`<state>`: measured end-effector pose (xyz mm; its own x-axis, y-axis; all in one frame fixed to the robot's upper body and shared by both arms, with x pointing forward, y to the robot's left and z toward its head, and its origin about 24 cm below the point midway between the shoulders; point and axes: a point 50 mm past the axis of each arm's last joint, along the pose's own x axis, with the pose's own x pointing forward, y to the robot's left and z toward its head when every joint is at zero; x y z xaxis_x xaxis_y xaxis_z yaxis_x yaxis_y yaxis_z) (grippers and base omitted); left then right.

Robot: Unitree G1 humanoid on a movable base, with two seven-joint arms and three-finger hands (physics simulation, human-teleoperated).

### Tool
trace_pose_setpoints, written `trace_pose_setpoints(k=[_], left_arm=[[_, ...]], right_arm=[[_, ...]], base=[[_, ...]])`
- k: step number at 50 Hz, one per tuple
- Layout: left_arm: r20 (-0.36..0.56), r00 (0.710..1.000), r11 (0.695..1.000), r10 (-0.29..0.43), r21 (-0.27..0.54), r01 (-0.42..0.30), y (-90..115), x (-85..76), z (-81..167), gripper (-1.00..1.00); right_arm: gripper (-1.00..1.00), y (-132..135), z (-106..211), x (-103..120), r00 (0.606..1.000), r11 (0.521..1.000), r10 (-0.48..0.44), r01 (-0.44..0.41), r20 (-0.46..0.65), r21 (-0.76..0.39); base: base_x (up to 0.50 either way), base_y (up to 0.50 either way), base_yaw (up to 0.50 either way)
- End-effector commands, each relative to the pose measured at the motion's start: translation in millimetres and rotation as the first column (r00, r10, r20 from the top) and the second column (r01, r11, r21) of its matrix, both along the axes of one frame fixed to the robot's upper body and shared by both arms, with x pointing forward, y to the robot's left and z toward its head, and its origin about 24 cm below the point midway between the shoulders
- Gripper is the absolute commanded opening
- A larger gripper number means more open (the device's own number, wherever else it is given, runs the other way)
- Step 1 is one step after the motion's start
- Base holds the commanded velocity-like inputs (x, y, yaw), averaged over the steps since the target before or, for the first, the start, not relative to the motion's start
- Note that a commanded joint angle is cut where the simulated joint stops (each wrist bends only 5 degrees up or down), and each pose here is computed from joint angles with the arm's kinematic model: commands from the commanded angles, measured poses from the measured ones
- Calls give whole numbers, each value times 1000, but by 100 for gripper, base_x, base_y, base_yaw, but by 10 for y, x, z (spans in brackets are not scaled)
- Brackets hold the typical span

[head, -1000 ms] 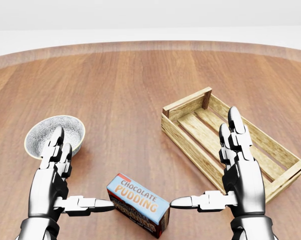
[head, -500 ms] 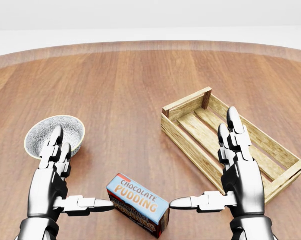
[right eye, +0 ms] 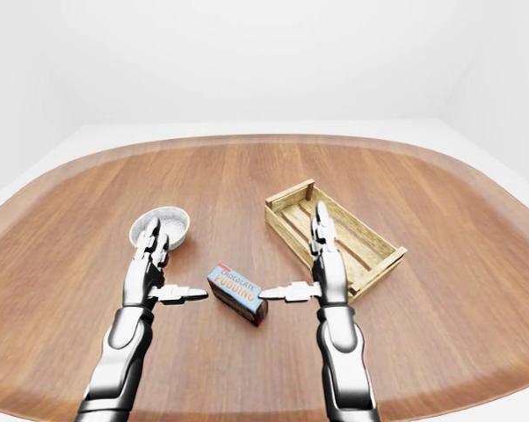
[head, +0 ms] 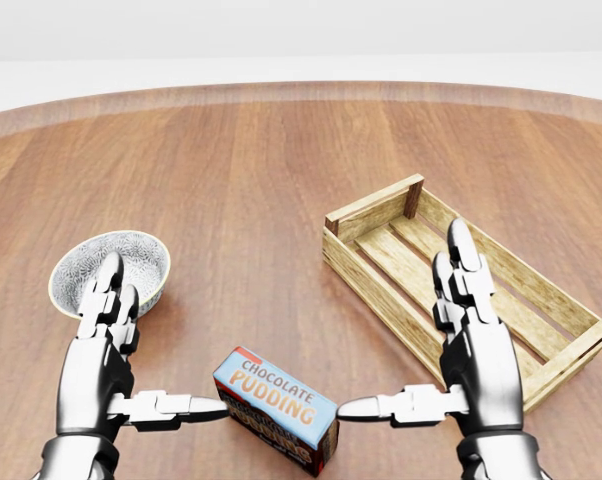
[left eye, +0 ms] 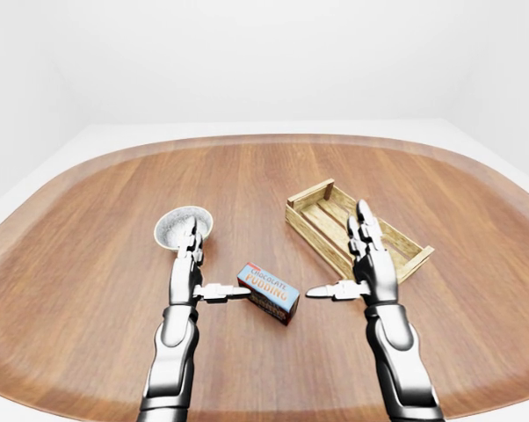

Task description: Pick up the chocolate pudding and put it in the tray.

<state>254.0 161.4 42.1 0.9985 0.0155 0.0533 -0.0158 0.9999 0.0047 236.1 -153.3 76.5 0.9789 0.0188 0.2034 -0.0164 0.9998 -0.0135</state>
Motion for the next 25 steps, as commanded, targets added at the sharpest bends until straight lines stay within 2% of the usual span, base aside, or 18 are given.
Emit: trace_pose_setpoints(k=[1,25], left_arm=[[-8,1000,1000,-4,4,4,-3,4,-10,100],[-14,1000,1000,-2,1,2,-6,10,4,100]], right_arm=[[100,23,-63,13,1000,999,-6,5,-27,-35],[100,130,-306,27,991,997,18,-28,-130,-76]], base=[[0,0,0],[0,0,0]])
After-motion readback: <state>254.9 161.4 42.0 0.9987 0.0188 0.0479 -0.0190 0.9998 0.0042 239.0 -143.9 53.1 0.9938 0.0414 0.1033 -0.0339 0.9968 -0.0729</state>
